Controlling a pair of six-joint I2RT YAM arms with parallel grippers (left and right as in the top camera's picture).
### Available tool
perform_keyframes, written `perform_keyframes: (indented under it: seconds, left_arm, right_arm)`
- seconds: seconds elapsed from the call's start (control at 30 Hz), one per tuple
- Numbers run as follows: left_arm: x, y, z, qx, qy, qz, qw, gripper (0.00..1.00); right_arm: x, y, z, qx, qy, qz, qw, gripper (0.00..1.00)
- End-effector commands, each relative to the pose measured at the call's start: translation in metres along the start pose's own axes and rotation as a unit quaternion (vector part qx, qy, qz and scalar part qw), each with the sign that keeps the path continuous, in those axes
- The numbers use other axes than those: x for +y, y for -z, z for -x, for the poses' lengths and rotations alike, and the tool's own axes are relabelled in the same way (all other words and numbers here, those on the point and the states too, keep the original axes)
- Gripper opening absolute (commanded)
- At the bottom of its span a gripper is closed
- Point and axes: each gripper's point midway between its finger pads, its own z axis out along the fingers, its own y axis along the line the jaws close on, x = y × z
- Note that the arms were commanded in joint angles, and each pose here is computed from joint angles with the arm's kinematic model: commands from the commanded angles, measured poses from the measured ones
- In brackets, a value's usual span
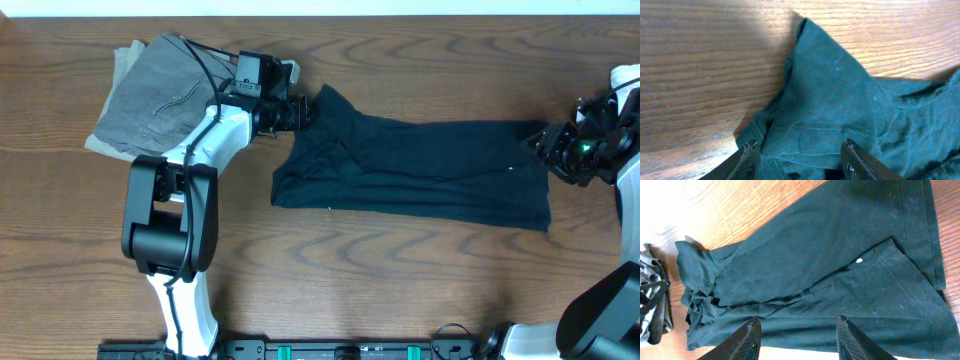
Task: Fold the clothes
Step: 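Hold the left corner and move the right gripper to the shirt's upper right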
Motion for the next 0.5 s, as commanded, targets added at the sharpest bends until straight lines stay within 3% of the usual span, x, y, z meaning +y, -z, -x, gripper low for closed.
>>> perform_keyframes:
  seconds: [0.0,0.17,0.47]
  left_arm:
    - [0.011,-0.011,-0.007,0.012,0.008,0.013,1.000,0.52]
    - [0.008,-0.011,-0.007,0.013,0.008,0.003,1.000,0.47]
    - [0.015,-0.022,-0.017,0.027,0.013,0.007,1.000,0.45]
  right_arm:
    - [0.004,0.001,0.001,-0.001,0.006,0.005,1.000,0.47]
    - [0.004,0.001,0.001,-0.001,0.006,0.005,1.000,0.47]
    - [0.003,0.001,-0.001,0.003,0.004,0.004,1.000,0.46]
